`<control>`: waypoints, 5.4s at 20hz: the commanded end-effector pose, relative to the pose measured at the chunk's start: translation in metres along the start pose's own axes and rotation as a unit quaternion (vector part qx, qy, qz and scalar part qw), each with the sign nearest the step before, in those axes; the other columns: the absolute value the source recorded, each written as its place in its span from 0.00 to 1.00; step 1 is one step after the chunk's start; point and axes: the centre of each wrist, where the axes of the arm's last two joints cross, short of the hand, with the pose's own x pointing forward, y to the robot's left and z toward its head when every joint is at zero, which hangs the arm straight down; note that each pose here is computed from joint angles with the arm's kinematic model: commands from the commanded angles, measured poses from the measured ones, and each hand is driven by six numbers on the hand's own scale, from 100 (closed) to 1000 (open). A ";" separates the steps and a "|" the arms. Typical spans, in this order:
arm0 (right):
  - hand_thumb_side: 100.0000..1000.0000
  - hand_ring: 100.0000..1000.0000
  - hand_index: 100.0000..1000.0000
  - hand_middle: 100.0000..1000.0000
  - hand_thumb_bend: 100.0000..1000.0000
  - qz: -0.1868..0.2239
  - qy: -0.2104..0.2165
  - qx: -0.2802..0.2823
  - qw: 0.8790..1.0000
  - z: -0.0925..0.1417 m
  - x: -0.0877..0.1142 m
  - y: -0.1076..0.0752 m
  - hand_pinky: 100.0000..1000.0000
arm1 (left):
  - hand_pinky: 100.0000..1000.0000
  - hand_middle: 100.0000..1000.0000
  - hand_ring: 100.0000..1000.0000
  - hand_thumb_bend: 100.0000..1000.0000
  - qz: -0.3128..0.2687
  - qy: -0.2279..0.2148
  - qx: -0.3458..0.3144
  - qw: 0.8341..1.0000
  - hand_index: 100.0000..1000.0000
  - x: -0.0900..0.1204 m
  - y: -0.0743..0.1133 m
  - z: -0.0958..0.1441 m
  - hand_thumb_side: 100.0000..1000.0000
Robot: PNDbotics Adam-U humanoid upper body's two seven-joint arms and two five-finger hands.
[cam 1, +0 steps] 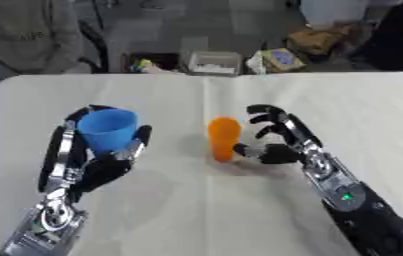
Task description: Pour the contents of one cup into another cup.
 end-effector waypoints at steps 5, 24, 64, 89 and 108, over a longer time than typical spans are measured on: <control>0.11 0.75 0.83 0.78 0.54 0.004 -0.009 0.008 1.000 -0.010 0.005 0.003 0.53 | 0.00 0.00 0.00 0.29 0.007 -0.017 -0.009 1.000 0.27 0.011 -0.002 -0.004 0.00; 0.12 0.75 0.83 0.78 0.53 0.003 -0.009 0.025 1.000 -0.018 0.002 0.015 0.53 | 0.00 0.00 0.00 0.32 0.012 -0.017 -0.021 1.000 0.27 0.012 -0.008 -0.003 0.00; 0.10 0.71 0.76 0.72 0.56 -0.013 -0.037 0.005 0.999 -0.040 0.025 0.028 0.60 | 0.00 0.00 0.00 0.33 0.020 -0.021 -0.039 0.999 0.27 0.015 -0.017 -0.003 0.00; 0.00 0.44 0.56 0.43 0.39 -0.035 -0.027 0.000 0.999 -0.042 0.024 0.038 0.33 | 0.00 0.00 0.00 0.33 0.025 -0.022 -0.044 0.998 0.27 0.017 -0.020 -0.003 0.00; 0.00 0.20 0.45 0.31 0.13 -0.055 -0.043 -0.020 0.997 -0.040 0.036 0.020 0.09 | 0.00 0.00 0.00 0.32 0.020 -0.034 -0.034 0.999 0.28 0.025 -0.009 0.001 0.00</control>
